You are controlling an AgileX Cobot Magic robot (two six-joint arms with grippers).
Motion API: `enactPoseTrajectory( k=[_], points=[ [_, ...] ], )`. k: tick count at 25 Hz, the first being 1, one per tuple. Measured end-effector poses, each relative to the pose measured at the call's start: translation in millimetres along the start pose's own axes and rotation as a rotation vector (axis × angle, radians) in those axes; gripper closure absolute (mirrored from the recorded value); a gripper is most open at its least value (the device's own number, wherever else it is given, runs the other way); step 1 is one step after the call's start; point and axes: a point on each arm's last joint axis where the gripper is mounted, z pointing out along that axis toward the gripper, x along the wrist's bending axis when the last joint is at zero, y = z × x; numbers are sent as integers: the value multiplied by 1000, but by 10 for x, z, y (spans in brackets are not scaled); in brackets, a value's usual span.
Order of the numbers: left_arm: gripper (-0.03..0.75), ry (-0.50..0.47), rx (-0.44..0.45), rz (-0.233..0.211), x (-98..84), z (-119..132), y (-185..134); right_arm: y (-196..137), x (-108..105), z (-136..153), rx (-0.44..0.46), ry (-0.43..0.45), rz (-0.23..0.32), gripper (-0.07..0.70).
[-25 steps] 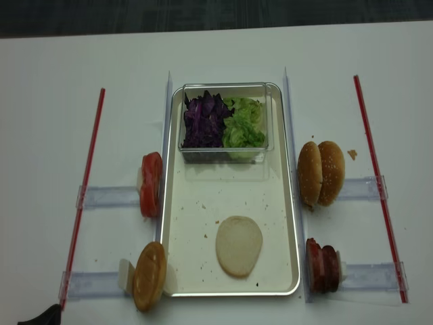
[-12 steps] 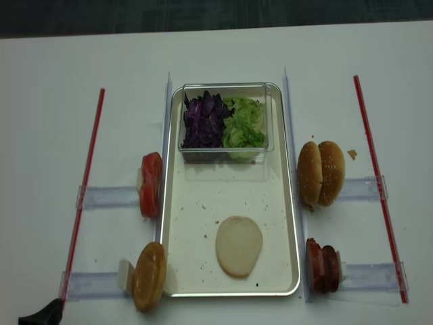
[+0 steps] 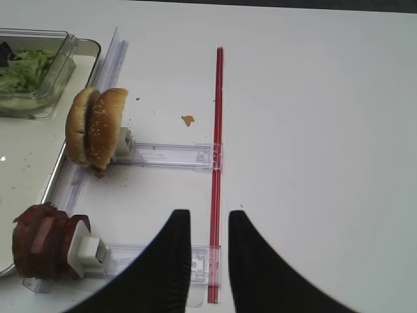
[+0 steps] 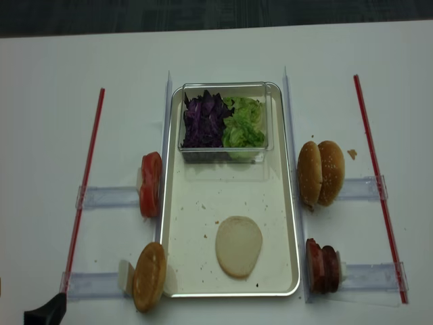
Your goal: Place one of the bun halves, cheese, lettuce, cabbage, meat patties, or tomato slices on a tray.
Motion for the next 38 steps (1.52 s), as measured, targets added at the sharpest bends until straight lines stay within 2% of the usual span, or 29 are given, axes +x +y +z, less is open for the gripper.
enactPoseTrajectory(
  k=[17, 20, 28, 38],
  points=[
    [76, 8, -7, -9, 2, -4, -7, 0, 0, 0, 0, 0, 0, 438],
    [76, 26, -50, -31, 3, -49, -45, 0, 0, 0, 0, 0, 0, 438],
    [76, 39, -194, -40, -11, -192, -188, 0, 0, 0, 0, 0, 0, 438],
    [76, 45, -229, -47, -18, -224, -229, 0, 0, 0, 0, 0, -7, 438]
  ],
)
